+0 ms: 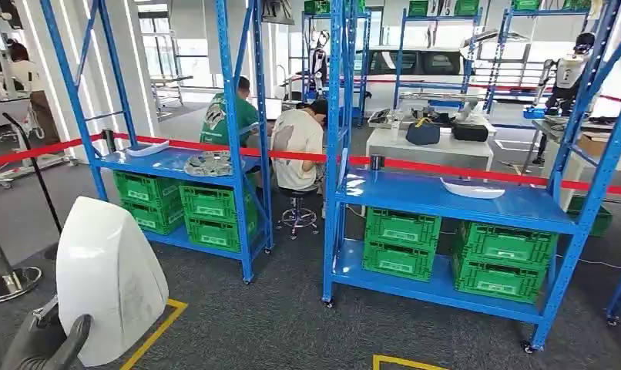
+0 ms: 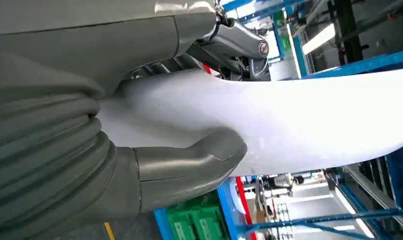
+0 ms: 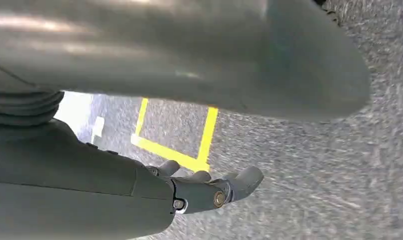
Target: Take the parts from the cabinet and place them on the table.
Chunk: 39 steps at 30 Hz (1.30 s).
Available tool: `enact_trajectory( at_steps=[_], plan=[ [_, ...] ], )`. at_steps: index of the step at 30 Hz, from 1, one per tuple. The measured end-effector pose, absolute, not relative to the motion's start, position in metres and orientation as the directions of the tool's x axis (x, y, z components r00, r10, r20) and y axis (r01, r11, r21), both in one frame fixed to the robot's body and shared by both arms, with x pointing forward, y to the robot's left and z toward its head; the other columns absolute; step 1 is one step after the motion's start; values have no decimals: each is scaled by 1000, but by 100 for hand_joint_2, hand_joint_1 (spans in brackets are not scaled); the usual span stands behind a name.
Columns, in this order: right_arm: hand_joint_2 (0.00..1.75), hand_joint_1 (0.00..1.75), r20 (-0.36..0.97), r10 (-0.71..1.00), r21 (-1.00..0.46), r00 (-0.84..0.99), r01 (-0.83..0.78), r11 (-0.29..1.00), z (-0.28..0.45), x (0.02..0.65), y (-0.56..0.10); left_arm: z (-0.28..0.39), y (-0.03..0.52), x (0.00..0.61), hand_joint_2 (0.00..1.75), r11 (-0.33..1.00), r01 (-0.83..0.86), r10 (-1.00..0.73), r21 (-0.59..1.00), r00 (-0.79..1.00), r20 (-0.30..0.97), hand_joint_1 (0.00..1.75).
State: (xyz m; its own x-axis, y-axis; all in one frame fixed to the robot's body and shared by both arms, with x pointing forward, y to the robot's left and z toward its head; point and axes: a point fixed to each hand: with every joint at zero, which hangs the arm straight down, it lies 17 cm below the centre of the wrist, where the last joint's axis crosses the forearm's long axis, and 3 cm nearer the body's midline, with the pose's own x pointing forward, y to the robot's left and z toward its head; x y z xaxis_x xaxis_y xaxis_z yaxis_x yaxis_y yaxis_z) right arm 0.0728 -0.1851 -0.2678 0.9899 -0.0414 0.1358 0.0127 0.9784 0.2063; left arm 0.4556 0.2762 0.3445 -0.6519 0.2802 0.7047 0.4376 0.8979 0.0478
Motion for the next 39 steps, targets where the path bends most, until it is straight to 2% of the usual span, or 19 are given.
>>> enact_trajectory(
  at_steps=[39],
  plan=[
    [0,0,152,-32,202,988,1,979,-267,75,-185,353,274,464,175,899,434,280,52,-662,695,175]
  ],
)
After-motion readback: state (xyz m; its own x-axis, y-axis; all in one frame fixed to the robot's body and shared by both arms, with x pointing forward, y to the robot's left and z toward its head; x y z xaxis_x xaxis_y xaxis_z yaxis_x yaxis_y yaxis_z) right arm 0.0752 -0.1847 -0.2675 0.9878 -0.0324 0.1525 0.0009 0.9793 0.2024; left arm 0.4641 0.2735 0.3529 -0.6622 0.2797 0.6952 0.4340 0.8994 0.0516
